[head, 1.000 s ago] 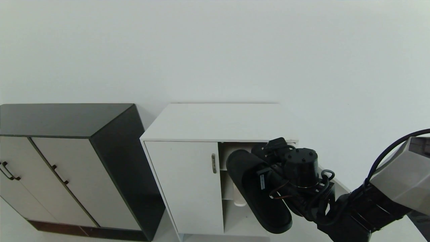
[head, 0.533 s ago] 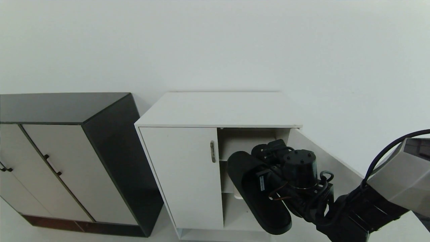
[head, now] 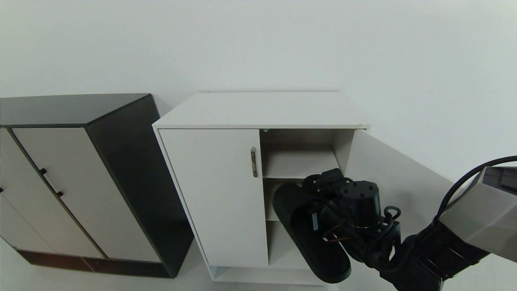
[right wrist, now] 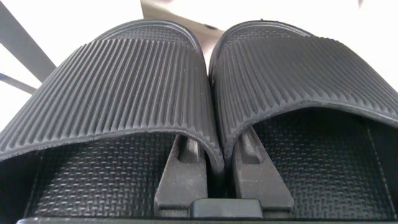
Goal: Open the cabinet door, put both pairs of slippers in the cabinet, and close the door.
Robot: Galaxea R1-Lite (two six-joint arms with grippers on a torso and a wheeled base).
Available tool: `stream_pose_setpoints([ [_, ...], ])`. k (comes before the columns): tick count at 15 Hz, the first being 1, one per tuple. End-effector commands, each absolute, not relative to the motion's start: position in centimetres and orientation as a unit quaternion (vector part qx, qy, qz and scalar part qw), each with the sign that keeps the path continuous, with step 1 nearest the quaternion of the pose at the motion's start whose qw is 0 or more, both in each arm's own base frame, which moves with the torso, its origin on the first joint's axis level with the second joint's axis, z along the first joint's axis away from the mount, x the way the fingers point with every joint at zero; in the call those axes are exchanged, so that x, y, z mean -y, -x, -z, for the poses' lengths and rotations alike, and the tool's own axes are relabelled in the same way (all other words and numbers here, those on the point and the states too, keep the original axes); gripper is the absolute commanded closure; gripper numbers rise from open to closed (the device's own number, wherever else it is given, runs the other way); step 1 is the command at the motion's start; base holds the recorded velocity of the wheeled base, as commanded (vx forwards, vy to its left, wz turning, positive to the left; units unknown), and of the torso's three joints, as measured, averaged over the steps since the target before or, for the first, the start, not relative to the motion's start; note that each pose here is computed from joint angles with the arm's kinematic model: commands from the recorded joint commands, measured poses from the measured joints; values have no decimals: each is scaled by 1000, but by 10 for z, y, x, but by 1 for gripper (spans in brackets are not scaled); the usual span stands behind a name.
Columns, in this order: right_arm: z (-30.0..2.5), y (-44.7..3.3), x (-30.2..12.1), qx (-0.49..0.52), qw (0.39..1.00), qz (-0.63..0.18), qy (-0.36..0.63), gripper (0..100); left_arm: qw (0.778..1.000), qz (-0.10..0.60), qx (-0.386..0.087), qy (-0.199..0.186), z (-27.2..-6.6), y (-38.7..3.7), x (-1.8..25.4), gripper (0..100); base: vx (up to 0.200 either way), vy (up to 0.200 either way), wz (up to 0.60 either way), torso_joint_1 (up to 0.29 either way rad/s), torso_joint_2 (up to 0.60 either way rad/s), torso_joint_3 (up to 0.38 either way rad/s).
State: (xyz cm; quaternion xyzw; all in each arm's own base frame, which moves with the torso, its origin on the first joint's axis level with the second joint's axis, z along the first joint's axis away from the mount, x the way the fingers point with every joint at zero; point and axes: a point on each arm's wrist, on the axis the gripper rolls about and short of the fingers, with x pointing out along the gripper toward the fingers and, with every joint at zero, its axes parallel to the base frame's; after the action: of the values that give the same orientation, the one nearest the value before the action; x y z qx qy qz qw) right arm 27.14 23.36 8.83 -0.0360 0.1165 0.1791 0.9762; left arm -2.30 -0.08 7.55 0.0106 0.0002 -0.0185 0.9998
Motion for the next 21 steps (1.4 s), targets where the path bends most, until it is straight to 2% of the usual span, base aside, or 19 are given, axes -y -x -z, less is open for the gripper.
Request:
stream_pose_setpoints([
  [1, -87, -271, -233, -119, 976, -179, 37, 100, 1000, 18, -1, -11, -76, 23, 1, 100, 0, 0, 0, -178, 496, 320],
  [10, -86, -271, -233, -119, 976, -180, 42, 100, 1000, 18, -1, -11, -75, 23, 1, 100, 0, 0, 0, -132, 472, 332],
  [16, -84, -271, -233, -121, 975, -179, 45, 100, 1000, 18, -1, -11, -75, 23, 1, 100, 0, 0, 0, -44, 417, 368],
  [21, -84, -270, -234, -122, 975, -181, 47, 100, 1000, 18, -1, -11, -75, 23, 1, 100, 0, 0, 0, -2, 68, 61],
])
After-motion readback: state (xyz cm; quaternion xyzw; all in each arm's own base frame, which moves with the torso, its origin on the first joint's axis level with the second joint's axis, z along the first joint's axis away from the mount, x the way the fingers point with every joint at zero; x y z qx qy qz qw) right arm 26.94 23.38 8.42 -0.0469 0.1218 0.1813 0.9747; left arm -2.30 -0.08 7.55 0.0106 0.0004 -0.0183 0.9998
